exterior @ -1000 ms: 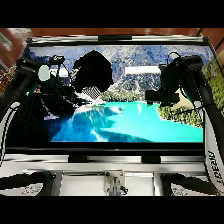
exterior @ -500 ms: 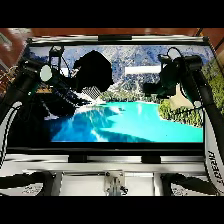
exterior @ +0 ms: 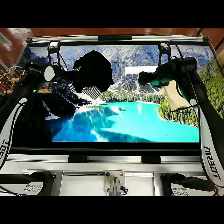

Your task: Fold the shirts.

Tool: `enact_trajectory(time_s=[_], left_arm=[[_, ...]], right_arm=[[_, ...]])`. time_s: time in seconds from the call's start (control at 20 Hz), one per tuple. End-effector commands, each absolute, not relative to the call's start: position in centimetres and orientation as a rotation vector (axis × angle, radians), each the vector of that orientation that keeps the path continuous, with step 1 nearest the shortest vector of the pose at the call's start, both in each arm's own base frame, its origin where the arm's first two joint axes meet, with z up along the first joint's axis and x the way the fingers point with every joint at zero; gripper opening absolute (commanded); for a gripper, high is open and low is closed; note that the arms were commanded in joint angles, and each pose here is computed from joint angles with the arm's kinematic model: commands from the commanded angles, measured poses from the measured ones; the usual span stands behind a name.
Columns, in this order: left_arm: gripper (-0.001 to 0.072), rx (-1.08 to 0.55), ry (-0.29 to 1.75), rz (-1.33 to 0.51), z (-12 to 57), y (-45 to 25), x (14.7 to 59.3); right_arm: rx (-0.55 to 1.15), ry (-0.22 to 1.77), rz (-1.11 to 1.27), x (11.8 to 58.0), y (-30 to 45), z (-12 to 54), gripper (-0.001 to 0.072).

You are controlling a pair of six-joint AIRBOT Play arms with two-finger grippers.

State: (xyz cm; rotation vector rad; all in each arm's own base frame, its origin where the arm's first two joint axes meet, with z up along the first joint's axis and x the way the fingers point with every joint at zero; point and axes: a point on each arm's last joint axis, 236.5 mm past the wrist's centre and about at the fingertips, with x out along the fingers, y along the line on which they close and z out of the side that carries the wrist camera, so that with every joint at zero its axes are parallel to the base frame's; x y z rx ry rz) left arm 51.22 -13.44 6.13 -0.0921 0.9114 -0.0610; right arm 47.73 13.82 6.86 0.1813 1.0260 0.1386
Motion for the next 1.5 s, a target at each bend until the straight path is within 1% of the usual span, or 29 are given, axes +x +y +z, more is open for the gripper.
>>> enact_trajectory(time_s=[0.0, 0.15, 0.25, 0.3, 0.45, 0.55, 0.65, 0.7, 0.75, 0.8, 0.85, 0.9, 1.05, 1.15, 1.25, 1.3, 1.35, 1.45], left_arm=[[0.072, -0.203, 0.943, -0.032, 3.2, -13.4, 52.5], [0.072, -0.295, 0.996, -0.08, -0.8, -14.4, 53.6], [0.072, -0.377, 0.997, -0.089, -2.7, -14.8, 54.7], [0.072, -0.391, 0.976, -0.083, -3.3, -14.5, 55.5], [0.072, -0.335, 0.91, -0.103, -4.1, -13.7, 57.3], [0.072, -0.342, 0.921, -0.103, -5.1, -13.9, 57.3], [0.0714, -0.395, 0.953, -0.109, -6.5, -15.0, 57.0], [0.0655, -0.437, 0.961, -0.113, -6.5, -15.5, 56.9], [0.0504, -0.455, 0.96, -0.137, -6.1, -16.2, 56.8], [0.0316, -0.438, 0.952, -0.176, -5.3, -16.7, 56.7], [0.0078, -0.392, 0.946, -0.223, -4.3, -17.1, 56.5], [0.0054, -0.329, 0.948, -0.269, -3.0, -17.4, 56.1], [0.0052, -0.101, 0.961, -0.446, 2.8, -18.2, 53.1], [0.0052, -0.001, 0.988, -0.472, 6.5, -17.5, 49.7], [0.0052, 0.094, 1.053, -0.453, 8.4, -16.3, 45.6], [0.0051, 0.112, 1.099, -0.433, 8.4, -15.8, 43.4], [0.0051, 0.096, 1.146, -0.422, 7.7, -15.8, 40.7], [0.0051, 0.032, 1.215, -0.39, 4.7, -16.2, 35.4]], right_arm=[[0.245, 1.056, 0.169, 48.1, 15.4, 5.2, 0.0612], [0.301, 1.124, 0.212, 47.2, 17.1, 4.0, 0.0612], [0.289, 1.167, 0.252, 46.1, 18.1, 3.5, 0.0611], [0.256, 1.186, 0.275, 45.5, 18.5, 3.3, 0.0612], [0.186, 1.252, 0.327, 43.4, 19.6, 2.7, 0.0612], [0.161, 1.271, 0.347, 42.7, 20.1, 2.5, 0.0612], [0.159, 1.272, 0.357, 42.5, 20.5, 2.5, 0.0612], [0.153, 1.281, 0.361, 42.3, 20.5, 2.5, 0.0612], [0.136, 1.295, 0.369, 41.9, 20.4, 2.3, 0.0612], [0.112, 1.31, 0.38, 41.5, 20.2, 2.2, 0.0612], [0.094, 1.325, 0.384, 41.2, 19.8, 2.0, 0.0612], [0.078, 1.341, 0.383, 40.8, 19.5, 1.9, 0.0612], [0.022, 1.373, 0.398, 39.5, 18.7, 2.4, 0.0611], [-0.004, 1.347, 0.395, 39.0, 18.1, 4.1, 0.0612], [-0.006, 1.304, 0.402, 38.3, 17.8, 6.5, 0.0611], [-0.001, 1.29, 0.412, 37.7, 17.8, 7.6, 0.0612], [0.016, 1.279, 0.422, 37.3, 18.0, 8.6, 0.0612], [0.099, 1.297, 0.474, 36.2, 19.7, 9.4, 0.0612]])
